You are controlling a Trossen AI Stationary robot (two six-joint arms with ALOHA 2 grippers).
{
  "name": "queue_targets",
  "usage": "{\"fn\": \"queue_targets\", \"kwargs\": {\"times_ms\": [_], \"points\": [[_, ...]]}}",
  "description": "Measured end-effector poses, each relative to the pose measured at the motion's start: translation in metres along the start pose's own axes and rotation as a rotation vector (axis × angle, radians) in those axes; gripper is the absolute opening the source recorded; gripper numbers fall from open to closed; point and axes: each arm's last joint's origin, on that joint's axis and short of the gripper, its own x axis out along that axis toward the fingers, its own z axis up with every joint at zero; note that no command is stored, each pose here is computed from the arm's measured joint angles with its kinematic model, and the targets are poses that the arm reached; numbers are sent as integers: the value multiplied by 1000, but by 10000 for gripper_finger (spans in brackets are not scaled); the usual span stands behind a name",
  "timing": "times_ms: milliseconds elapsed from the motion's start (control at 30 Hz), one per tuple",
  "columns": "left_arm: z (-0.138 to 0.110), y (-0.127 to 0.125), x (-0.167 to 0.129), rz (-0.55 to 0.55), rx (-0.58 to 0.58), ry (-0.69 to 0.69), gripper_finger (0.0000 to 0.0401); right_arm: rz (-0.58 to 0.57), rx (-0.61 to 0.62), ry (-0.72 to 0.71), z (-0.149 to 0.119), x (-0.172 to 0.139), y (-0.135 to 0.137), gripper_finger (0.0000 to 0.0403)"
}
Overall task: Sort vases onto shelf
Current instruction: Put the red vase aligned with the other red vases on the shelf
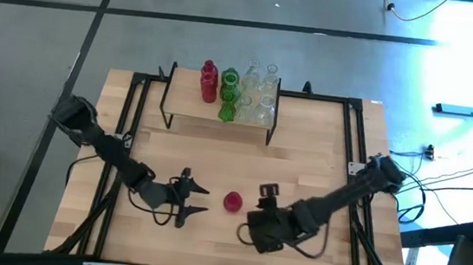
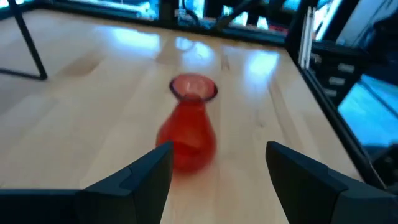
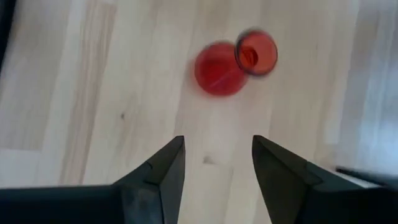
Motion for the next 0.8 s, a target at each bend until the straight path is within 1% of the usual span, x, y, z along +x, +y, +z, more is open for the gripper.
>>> {"fn": "queue_targets", "kwargs": {"times_ms": [100, 200, 333, 467, 533, 600, 700, 800], "points": [[-4, 4, 15, 9, -13, -42, 249, -15, 48, -55, -21, 2, 13, 172], [-13, 12, 30, 4, -18, -39, 249, -8, 92, -113, -46, 6, 24, 172], [-24, 22, 43, 28, -36, -26, 249, -13, 148, -197, -76, 14, 36, 172], [-29, 19, 59, 42, -3, -23, 249, -29, 190, -254, -99, 27, 46, 172], [-27, 14, 69, 39, 36, -32, 249, -45, 201, -276, -107, 32, 50, 172], [-25, 10, 78, 60, 67, -44, 249, -64, 216, -293, -112, 37, 52, 172], [-22, 7, 91, 128, 77, -70, 249, -62, 236, -312, -115, 42, 54, 172], [-18, 5, 102, 156, 69, -79, 249, -58, 249, -318, -115, 42, 54, 172]]}}
